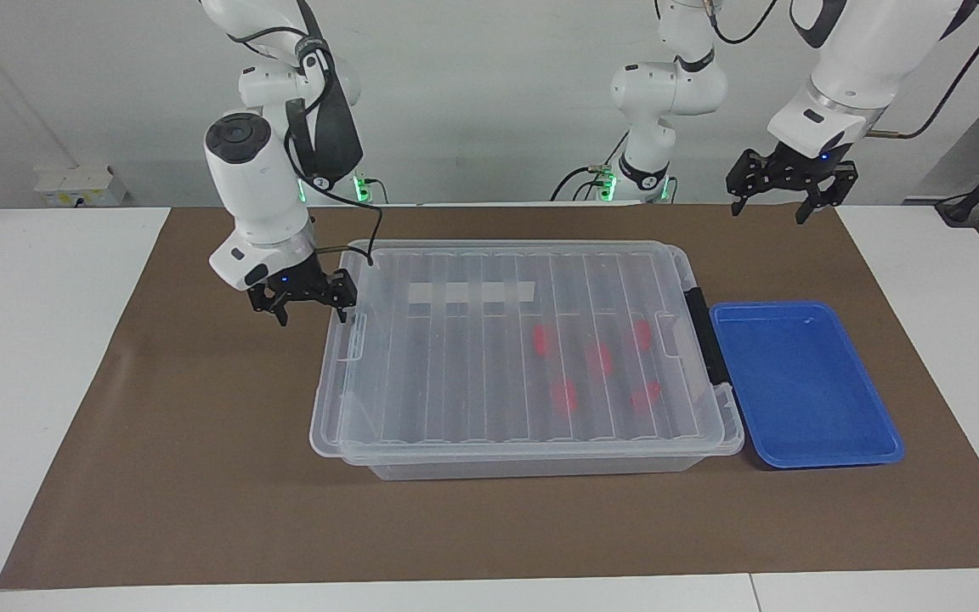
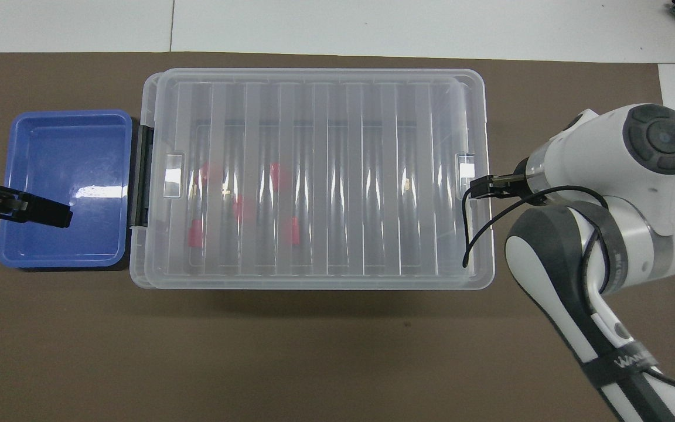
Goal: Place red block in blue tray from box
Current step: 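Grip the clear lid edge with the right gripper and slide it open, then reach the left gripper into the box toward a red block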
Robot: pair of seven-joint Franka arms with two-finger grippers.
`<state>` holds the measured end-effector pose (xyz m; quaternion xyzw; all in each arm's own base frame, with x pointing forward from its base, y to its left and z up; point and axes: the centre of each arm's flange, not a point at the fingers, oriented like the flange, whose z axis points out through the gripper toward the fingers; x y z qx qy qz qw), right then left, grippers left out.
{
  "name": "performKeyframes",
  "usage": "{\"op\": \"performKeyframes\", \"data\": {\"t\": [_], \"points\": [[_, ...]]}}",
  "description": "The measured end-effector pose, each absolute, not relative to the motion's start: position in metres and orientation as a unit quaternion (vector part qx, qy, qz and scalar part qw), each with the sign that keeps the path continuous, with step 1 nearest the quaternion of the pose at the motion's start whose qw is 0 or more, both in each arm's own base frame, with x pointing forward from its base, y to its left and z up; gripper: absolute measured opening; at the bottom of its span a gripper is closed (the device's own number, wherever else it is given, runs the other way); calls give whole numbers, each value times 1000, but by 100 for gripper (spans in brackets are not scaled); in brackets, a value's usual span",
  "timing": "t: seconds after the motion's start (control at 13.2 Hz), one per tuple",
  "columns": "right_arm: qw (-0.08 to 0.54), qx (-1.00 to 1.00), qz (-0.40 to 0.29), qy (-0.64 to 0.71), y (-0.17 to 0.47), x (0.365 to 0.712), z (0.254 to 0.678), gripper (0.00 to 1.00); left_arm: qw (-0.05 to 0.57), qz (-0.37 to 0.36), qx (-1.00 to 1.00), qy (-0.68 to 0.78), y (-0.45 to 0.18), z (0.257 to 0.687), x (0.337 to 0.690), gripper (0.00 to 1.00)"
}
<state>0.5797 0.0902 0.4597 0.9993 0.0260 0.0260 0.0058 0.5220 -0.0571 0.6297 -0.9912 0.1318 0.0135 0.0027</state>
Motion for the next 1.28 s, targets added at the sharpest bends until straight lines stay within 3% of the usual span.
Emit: {"op": "performKeyframes", "data": {"t": [0.45,0.75,1.28], "points": [[11,996,17,91,30,584,458,100,-4,1,-1000,23,-61,632,524,100],[21,989,14,143,0,585,458,100,-24,-40,-995,-92,-105,624,530,100],[30,979,9,200,-53,583,458,100,-13,-43,-996,-80,-211,534,510,100]]}}
